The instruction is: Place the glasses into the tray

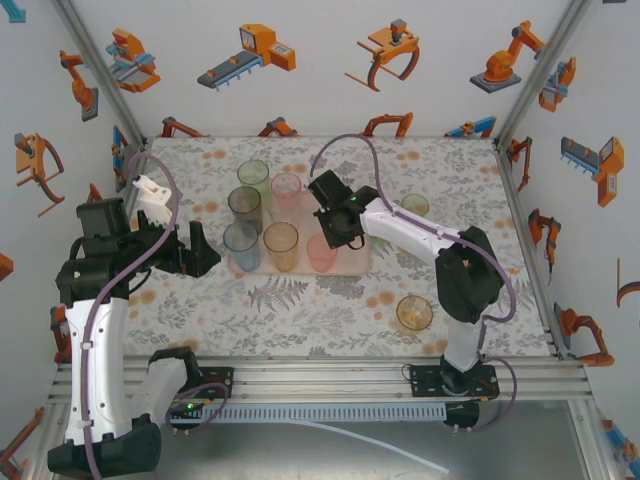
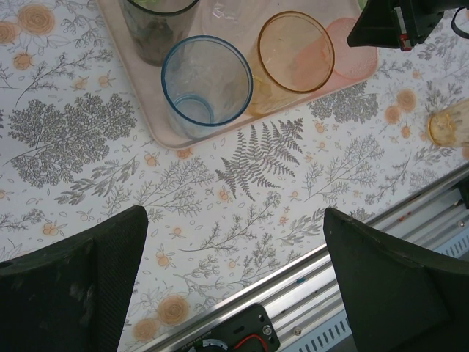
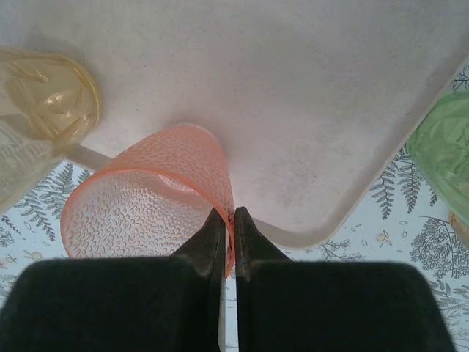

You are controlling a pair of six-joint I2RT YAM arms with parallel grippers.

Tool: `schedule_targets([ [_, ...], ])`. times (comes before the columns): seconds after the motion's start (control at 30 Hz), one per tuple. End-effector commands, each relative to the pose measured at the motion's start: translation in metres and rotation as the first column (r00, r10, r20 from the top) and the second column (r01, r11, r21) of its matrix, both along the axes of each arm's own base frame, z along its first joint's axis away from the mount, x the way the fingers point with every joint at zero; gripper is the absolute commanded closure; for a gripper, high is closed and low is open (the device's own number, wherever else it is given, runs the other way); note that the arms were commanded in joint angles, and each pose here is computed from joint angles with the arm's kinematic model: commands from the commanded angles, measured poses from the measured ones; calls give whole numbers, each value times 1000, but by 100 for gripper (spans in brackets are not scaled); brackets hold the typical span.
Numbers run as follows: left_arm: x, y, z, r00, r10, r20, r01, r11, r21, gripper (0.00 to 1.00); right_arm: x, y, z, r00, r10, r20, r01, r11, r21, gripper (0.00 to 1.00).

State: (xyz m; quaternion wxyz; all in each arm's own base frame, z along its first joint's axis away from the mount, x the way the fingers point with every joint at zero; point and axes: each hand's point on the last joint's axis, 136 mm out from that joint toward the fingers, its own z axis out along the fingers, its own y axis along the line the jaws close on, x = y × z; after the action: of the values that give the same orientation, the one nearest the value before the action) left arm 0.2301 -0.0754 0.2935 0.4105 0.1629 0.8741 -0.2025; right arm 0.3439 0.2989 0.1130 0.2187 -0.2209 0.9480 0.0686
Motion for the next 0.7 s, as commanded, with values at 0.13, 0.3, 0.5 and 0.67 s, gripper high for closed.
schedule_targets([
  [0.13,-1,-4,2,1000,-12,8,13,1000,-23,3,6,6,5,1000,-3,13,2,1000,27,87],
  [0.3,-1,-4,3,1000,-11,10,11,1000,-21,3,6,7,6,1000,-2,13,1,1000,29,80],
  [0.5,-2,-4,4,1000,-12,14,13,1000,-23,3,6,6,9,1000,-3,19,2,999,33,72],
  [0.67,-1,-4,5,1000,-11,14,11,1000,-22,3,6,5,18,999,-4,37,3,999,41,67],
])
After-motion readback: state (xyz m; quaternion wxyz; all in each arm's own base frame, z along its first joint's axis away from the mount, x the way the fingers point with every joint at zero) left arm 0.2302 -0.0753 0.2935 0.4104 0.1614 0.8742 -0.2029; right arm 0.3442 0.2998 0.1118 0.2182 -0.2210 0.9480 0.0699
